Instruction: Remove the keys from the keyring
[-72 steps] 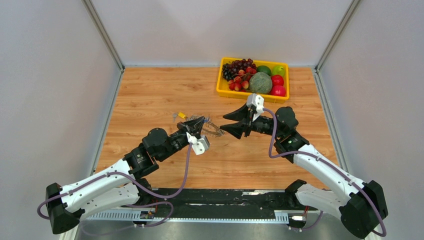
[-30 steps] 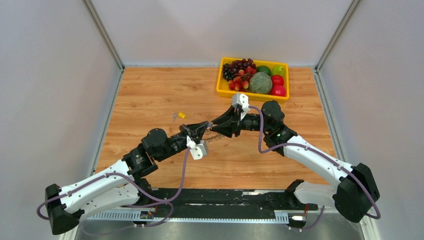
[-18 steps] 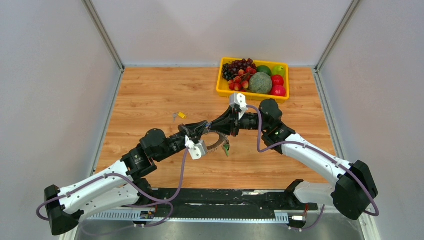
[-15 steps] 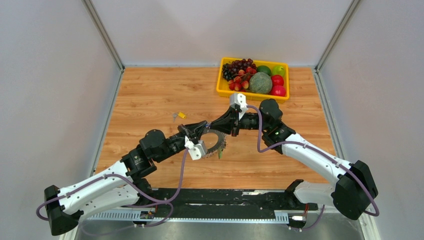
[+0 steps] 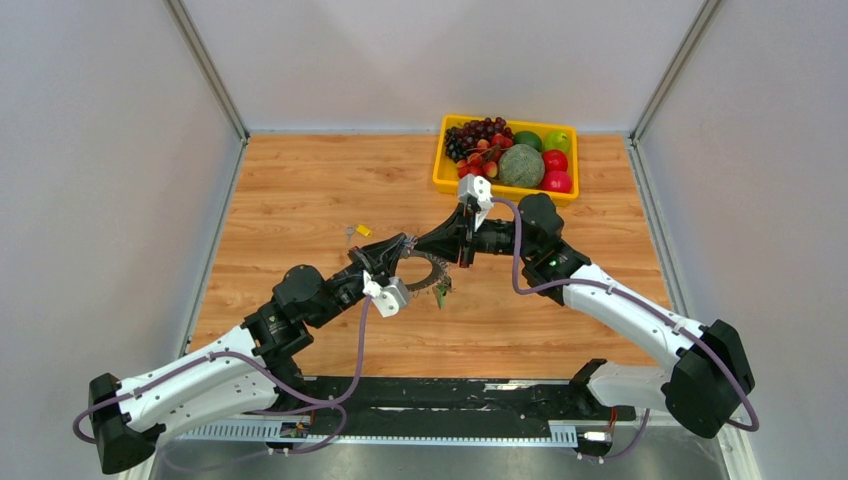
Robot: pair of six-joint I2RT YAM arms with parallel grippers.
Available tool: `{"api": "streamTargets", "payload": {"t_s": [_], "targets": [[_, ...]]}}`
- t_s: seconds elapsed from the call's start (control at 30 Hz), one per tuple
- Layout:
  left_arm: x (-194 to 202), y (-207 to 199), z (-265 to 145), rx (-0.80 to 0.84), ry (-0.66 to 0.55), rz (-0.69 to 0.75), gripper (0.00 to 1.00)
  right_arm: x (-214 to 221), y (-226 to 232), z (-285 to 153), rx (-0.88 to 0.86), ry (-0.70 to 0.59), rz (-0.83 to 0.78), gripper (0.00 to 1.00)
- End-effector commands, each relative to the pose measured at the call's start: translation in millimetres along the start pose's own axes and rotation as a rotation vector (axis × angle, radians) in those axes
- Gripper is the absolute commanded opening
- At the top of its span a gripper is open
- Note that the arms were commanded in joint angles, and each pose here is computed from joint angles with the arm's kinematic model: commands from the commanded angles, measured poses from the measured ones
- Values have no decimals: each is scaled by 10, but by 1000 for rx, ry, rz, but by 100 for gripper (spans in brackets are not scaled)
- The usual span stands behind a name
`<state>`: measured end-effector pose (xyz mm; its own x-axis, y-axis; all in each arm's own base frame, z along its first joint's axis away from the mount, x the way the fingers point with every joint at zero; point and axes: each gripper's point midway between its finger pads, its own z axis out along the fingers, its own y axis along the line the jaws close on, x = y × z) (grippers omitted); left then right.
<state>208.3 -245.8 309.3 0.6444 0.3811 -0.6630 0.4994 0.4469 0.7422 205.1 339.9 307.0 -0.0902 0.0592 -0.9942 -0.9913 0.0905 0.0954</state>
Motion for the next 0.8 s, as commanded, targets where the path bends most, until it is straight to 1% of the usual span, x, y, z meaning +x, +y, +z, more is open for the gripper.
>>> {"api": "streamTargets", "payload": {"t_s": [0.0, 0.17, 0.3, 0.4, 0.63, 0.73, 0.77], "targets": [[-278, 336, -27, -124, -98, 11, 0, -155, -115, 8, 66, -25, 87, 0], [-281, 315, -30, -115, -103, 19, 0, -262, -267, -113, 145, -82, 165, 0], [-262, 193, 8, -62, -111, 65, 0, -379, -316, -139, 159, -124, 232, 0], [-241, 89, 49, -25, -123, 107, 0, -428, -329, -103, 156, -128, 293, 0], [-197, 27, 72, -10, -124, 160, 0, -445, -397, -4, 153, -103, 436, 0], [-214, 76, 69, -42, -132, 146, 0, -449, -353, -2, 127, -90, 416, 0], [-219, 117, 51, -62, -128, 132, 0, -441, -358, -15, 133, -82, 390, 2]]}}
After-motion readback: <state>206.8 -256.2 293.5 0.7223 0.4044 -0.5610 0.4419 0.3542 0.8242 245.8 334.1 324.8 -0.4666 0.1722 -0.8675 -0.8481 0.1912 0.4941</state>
